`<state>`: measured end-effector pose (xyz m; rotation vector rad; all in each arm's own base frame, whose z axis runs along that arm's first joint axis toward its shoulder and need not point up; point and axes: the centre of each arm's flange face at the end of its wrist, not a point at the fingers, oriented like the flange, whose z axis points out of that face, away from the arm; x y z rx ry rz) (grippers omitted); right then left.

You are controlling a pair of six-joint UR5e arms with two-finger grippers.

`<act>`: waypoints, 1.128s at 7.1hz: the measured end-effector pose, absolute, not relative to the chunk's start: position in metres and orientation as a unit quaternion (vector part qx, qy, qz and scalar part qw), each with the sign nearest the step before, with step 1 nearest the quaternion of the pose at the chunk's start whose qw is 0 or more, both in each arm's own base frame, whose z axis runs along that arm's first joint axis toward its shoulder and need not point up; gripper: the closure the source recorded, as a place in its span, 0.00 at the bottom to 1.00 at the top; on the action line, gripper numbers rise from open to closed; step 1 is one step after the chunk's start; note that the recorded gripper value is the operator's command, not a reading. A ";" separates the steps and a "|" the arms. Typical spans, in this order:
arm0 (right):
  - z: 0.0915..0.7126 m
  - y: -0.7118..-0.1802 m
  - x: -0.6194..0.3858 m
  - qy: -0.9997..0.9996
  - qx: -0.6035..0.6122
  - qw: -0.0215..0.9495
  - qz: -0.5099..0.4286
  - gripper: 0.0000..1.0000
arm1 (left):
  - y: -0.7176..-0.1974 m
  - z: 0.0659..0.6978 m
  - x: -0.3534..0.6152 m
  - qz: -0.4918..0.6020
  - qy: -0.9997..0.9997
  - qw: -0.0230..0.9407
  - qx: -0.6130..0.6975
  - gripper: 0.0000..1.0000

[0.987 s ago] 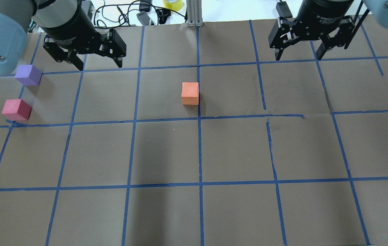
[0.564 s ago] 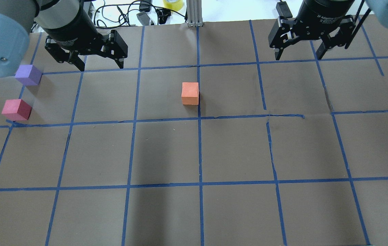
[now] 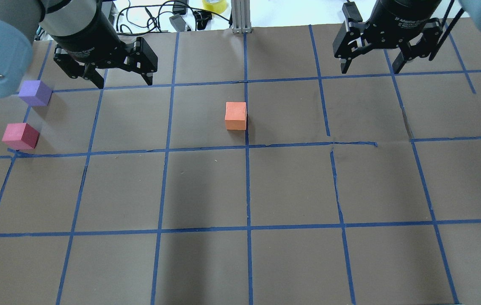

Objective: Arrange blocks in a line
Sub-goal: 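Reach the left gripper to the orange cube and grasp it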

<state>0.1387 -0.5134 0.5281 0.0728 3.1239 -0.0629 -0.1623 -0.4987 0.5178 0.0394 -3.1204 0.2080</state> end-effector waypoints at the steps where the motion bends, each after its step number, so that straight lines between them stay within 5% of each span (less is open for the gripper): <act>1: 0.530 -0.512 0.138 0.999 0.023 0.007 -0.022 0.00 | -0.497 0.518 -0.162 0.066 -0.998 0.007 0.012 0.00; 4: 0.529 -0.512 0.138 1.000 0.021 0.003 -0.023 0.00 | -0.512 0.490 -0.162 0.033 -0.999 0.005 0.017 0.00; 8: 0.529 -0.512 0.138 1.000 0.016 0.001 -0.024 0.00 | -0.602 0.356 -0.207 0.030 -0.999 0.011 0.041 0.00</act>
